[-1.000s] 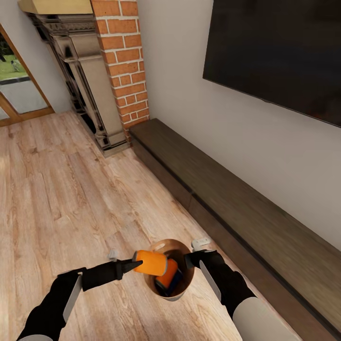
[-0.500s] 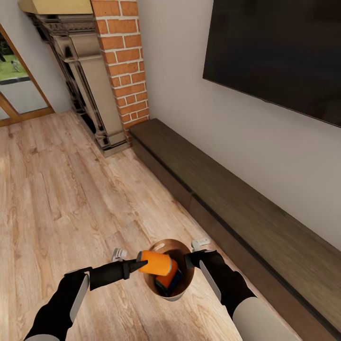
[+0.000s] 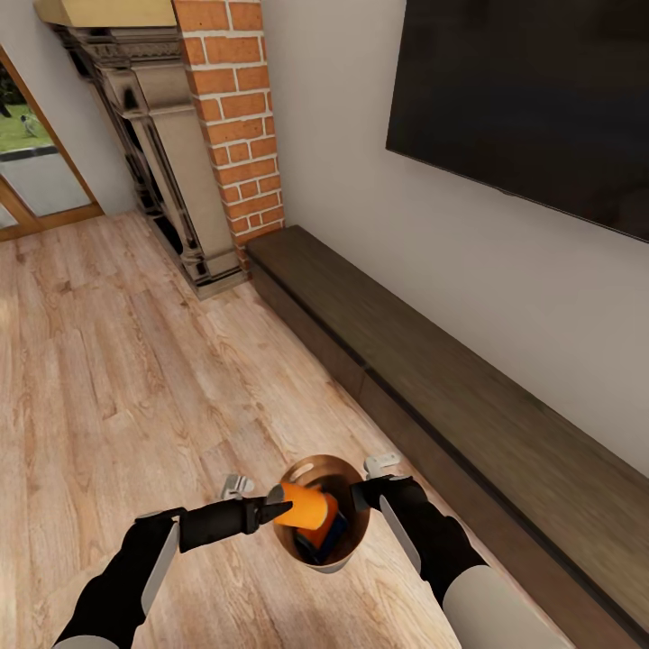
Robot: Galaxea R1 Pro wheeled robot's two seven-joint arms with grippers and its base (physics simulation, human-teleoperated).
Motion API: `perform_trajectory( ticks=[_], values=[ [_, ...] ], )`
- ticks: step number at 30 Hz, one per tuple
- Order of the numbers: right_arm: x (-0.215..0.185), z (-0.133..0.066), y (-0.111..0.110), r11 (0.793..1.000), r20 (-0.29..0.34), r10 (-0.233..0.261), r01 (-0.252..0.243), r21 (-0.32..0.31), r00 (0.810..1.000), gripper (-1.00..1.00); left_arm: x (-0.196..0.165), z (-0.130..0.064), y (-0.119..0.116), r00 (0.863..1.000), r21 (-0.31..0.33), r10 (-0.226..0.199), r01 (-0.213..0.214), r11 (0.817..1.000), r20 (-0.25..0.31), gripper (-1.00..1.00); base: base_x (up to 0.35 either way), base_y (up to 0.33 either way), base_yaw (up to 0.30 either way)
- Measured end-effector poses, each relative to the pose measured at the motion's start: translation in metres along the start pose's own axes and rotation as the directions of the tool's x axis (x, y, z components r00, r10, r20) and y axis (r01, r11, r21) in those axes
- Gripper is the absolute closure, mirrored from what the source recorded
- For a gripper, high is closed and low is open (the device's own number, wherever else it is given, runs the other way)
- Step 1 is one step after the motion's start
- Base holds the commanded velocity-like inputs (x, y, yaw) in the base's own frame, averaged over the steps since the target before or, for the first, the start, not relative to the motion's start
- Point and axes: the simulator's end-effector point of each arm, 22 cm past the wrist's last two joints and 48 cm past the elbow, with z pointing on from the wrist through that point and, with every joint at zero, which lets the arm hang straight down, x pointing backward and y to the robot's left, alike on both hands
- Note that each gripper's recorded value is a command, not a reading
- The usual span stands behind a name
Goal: Put the three can of soda from the living room inside the tash can in the kitchen.
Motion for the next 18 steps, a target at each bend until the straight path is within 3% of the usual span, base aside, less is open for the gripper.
perform_trajectory(
  ticks=[8,13,18],
  values=[
    [0.0,0.0,0.0,1.0,0.0,-0.003,0.003,0.002,1.0,1.0,0.0,0.0,-0.005,1.0,0.024,-0.001,0.001,1.0,0.0,-1.0,0.0,0.0,0.0],
    [0.0,0.0,0.0,1.0,0.0,-0.001,0.001,0.001,1.0,1.0,-0.001,-0.019,-0.041,1.0,0.219,0.005,-0.004,0.976,-0.005,-1.0,0.0,0.0,0.0],
    [0.0,0.0,0.0,1.0,0.0,-0.001,0.001,0.001,1.0,1.0,-0.003,-0.06,-0.046,0.999,0.315,0.025,-0.016,0.949,-0.026,-1.0,0.0,0.0,0.0]
  ],
)
